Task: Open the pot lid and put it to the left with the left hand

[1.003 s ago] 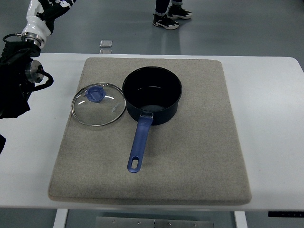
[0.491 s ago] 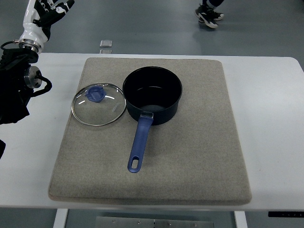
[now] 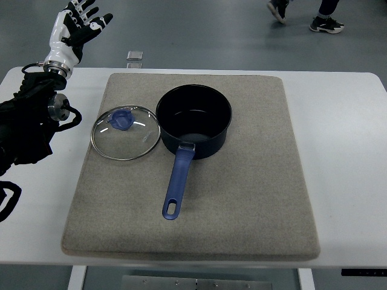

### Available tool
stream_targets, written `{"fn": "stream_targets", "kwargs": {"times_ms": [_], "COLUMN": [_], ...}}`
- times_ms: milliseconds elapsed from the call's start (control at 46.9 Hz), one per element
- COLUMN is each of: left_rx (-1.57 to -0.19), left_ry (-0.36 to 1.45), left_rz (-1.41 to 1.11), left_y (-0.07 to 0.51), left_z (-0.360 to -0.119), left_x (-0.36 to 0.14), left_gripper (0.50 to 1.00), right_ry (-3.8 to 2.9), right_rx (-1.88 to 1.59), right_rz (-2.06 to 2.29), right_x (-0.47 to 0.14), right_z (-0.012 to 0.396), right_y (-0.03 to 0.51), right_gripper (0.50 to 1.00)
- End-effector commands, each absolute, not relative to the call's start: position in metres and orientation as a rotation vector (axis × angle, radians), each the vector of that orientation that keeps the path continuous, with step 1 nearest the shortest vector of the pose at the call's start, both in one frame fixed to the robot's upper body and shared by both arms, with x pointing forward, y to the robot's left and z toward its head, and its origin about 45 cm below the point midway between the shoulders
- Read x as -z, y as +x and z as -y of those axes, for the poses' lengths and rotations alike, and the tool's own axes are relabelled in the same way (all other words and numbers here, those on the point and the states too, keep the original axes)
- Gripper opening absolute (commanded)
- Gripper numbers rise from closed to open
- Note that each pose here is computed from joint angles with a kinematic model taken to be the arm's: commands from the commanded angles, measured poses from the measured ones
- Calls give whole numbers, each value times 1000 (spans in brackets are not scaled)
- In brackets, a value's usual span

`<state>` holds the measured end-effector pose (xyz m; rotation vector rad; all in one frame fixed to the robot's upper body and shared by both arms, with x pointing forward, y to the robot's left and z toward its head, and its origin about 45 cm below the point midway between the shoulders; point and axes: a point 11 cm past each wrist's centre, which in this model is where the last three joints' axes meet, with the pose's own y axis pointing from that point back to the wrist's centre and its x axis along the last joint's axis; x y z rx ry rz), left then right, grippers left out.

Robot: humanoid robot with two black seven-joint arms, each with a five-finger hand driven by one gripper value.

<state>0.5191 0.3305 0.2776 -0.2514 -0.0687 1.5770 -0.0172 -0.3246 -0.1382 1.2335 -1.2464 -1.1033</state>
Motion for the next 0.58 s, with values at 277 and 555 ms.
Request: {"fn": "stream_targets", "kwargs": {"times_ms": [277, 555], "left_rx": [-1601, -1599], "left_ry": [-238, -253], "left_rz": [85, 81], "left_y": [520, 521], "left_z": [-331, -329], "left_x": [-279, -282], "left_gripper": [885, 885], "right_ry": [1233, 1232], "right_rx": [1104, 1106], "right_rz": [1246, 1251], "right_x": [138, 138], "right_z": [325, 325], "right_y": [-17, -17], "right_gripper": [915, 917]}}
